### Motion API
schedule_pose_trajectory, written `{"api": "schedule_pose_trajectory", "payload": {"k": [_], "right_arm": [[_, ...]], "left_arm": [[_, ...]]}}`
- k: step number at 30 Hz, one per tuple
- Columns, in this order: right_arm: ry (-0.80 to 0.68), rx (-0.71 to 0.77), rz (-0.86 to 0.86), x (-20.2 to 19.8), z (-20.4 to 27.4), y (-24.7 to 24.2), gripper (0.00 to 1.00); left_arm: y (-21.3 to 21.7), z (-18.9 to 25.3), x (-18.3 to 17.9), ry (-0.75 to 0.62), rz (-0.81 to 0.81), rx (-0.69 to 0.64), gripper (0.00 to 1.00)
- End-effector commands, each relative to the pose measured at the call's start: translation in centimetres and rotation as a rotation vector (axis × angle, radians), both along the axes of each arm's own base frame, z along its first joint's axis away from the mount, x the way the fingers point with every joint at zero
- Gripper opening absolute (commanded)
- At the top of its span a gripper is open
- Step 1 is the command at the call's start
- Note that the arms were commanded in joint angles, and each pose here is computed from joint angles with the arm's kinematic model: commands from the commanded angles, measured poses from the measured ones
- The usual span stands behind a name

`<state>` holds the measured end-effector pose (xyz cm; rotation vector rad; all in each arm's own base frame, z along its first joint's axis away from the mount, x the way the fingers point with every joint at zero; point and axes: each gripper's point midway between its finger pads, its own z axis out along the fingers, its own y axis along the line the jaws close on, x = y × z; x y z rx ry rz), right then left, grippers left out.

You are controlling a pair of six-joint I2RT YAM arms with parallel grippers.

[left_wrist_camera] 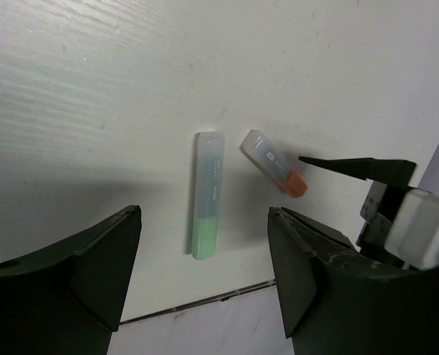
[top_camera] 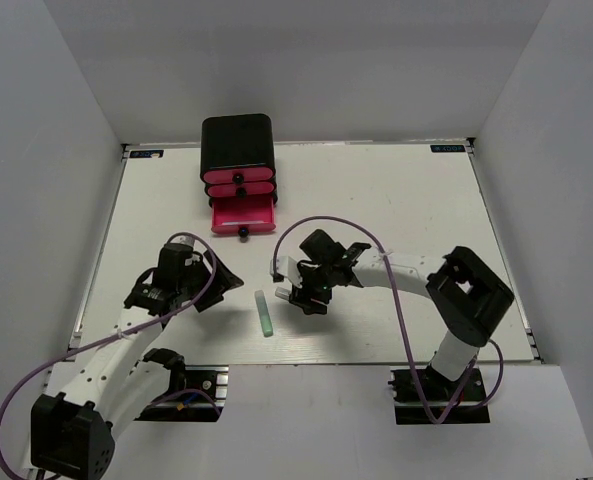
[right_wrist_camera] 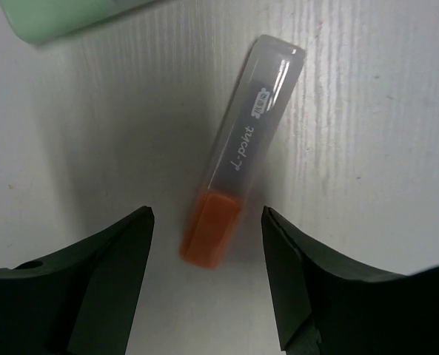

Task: Sort the stationery into containers
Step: Pick up the pen from the center of the board, then place the pen in the drawer.

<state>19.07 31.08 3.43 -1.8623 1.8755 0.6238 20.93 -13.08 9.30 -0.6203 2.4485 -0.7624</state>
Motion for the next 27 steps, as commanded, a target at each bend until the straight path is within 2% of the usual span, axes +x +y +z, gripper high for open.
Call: {"api": "schedule_pose_trajectory", "payload": {"k": [1,4,7,8,11,12,14,22,24,26,27], "right_arm": [[-0.008,0.015,-0.01,0.5,0.0,1.6,0.66],[-0.016,0.006,-0.029,0.8,-0.7,2.0,0.65],[-0.019,-0.006,-0.035,0.9,-1.0,2.0,0.54],[-0.021,-0.01,-0.035,1.0,-1.1,1.9,0.43],[-0.013,-0.009,-0.019,0.9,-1.2,1.9,0.21],[-0.015,0.001,-0.012,0.9,-0.8,2.1,0.09],[-0.053,0.016,-0.016,1.8,0.3,2.3,0.0],[-0.368,0.197,-0.021,11.9,11.6,8.0,0.0],[-0.399,0.188,0.007,13.2,11.1,8.7,0.0],[-0.463,0.225,0.021,14.6,13.2,10.0,0.0],[-0.485,0.205,0.041,15.6,12.1,10.3,0.0]], "left_arm": [[0.3,0.8,-0.6,-0.006,-0.002,0.026,0.79],[0.1,0.9,-0.9,-0.002,-0.005,0.02,0.79],[-0.2,1.0,-0.6,0.001,-0.014,0.035,0.79],[-0.4,1.1,-0.6,0.004,-0.024,0.036,0.79],[-0.9,0.8,-0.5,0.03,-0.042,0.054,0.79],[-0.8,0.8,-0.2,0.029,-0.034,0.063,0.79],[-1.4,0.4,-0.4,0.052,-0.05,0.074,0.79],[-2.5,-2.1,-1.7,0.163,-0.092,0.133,0.79],[-2.8,-1.9,-1.6,0.16,-0.104,0.15,0.79],[-2.6,-2.0,-1.7,0.167,-0.102,0.178,0.8],[-2.6,-1.9,-1.3,0.164,-0.097,0.185,0.8]]}}
